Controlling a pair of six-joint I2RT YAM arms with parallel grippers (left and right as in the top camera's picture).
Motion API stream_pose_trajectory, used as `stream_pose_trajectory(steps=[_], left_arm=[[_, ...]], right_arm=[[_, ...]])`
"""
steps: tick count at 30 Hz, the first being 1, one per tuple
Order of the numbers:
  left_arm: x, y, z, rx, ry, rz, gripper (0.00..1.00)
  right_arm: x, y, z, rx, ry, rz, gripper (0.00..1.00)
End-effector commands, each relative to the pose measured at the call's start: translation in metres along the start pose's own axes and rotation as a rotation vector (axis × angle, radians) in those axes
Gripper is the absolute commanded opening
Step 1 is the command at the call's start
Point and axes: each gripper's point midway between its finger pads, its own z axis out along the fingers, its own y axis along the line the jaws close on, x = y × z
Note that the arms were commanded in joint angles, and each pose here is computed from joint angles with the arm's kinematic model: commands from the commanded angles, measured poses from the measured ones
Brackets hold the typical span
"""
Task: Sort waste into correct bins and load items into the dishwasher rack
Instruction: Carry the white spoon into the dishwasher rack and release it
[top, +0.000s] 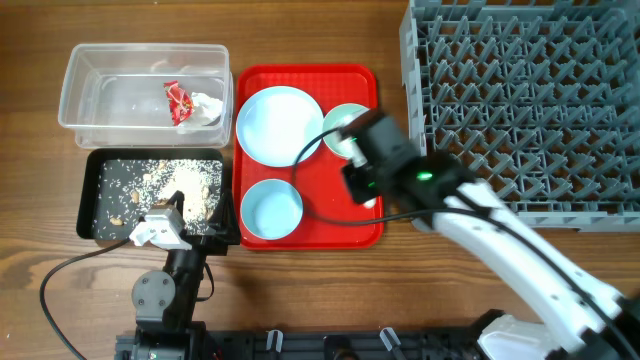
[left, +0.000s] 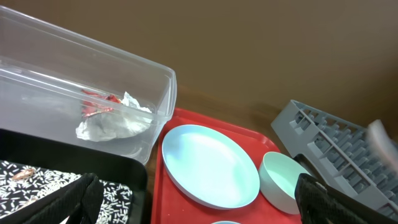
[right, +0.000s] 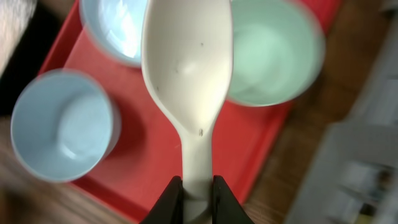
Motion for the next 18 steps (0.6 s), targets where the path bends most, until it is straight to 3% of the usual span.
stream_pose_trajectory(steps=[1, 7, 13, 16, 18], left_arm=[[0.001, 0.002, 0.000, -0.002, 0.001, 0.019, 1.00], [0.001, 0.002, 0.000, -0.002, 0.001, 0.019, 1.00], [0.001, 0.002, 0.000, -0.002, 0.001, 0.019, 1.00], [0.001, 0.002, 0.000, -0.002, 0.001, 0.019, 1.00], [0.001, 0.002, 0.000, -0.002, 0.001, 0.019, 1.00]], right_arm=[[-0.015, -0.068, -0.018, 0.125, -0.073, 0.183, 0.04], [-0.006, -0.158, -0.002, 0.331, -0.032, 0.336, 0.04], [0.009, -0.179, 0.033, 0.323, 0.058, 0.365, 0.06], [0.011, -0.164, 0.044, 0.272, 0.086, 0.323, 0.30], [0.009, -0.157, 0.045, 0.270, 0.086, 0.310, 0.41]])
